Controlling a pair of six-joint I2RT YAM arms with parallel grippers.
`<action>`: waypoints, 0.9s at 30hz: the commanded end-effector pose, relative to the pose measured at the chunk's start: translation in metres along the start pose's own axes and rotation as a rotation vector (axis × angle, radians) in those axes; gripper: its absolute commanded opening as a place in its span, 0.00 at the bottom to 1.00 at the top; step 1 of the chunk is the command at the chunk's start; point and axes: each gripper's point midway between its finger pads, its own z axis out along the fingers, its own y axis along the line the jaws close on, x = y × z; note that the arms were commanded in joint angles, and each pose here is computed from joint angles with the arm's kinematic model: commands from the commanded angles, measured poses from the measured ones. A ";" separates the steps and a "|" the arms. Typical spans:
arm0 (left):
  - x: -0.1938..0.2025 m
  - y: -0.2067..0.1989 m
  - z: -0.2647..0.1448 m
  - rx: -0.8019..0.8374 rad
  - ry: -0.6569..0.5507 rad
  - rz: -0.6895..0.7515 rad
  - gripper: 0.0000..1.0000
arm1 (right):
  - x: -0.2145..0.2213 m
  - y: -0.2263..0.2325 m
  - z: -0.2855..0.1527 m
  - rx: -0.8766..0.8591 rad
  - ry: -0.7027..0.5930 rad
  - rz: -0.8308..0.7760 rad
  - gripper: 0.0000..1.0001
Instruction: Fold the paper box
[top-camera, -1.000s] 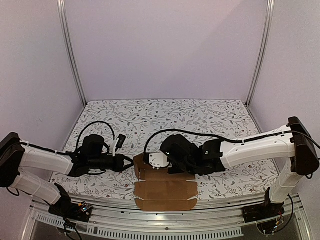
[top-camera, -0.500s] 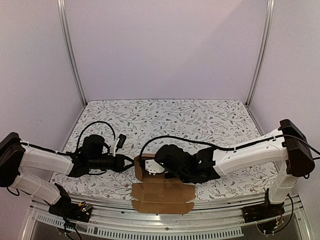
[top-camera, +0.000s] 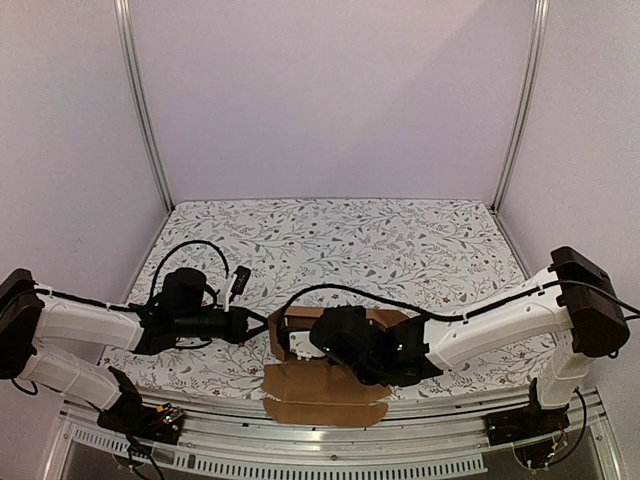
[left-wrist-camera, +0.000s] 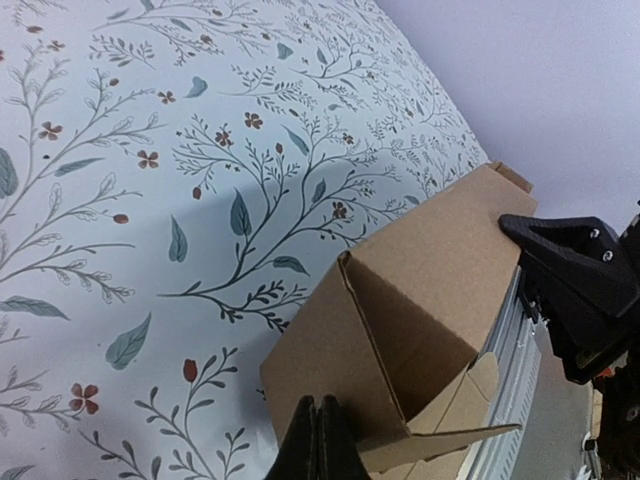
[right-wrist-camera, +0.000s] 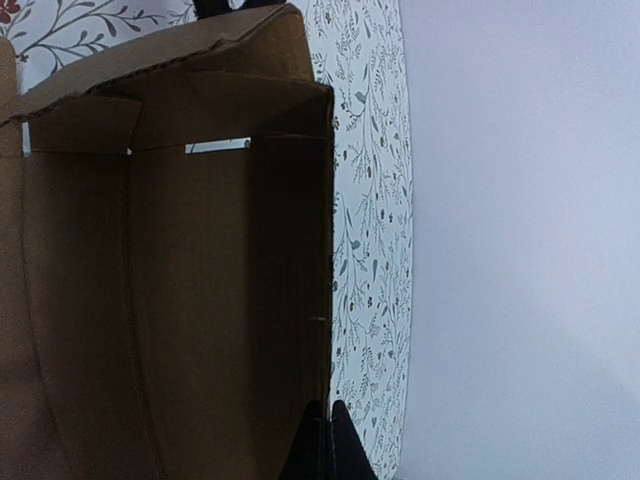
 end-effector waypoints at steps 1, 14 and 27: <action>0.011 -0.001 -0.003 0.003 0.027 0.010 0.00 | -0.002 -0.001 0.001 0.100 0.021 -0.028 0.00; 0.016 0.002 -0.010 -0.012 0.020 0.015 0.00 | -0.006 -0.005 0.007 0.259 0.051 -0.074 0.00; 0.013 0.002 -0.014 -0.030 0.008 0.030 0.00 | -0.010 -0.004 0.012 0.371 0.039 -0.122 0.00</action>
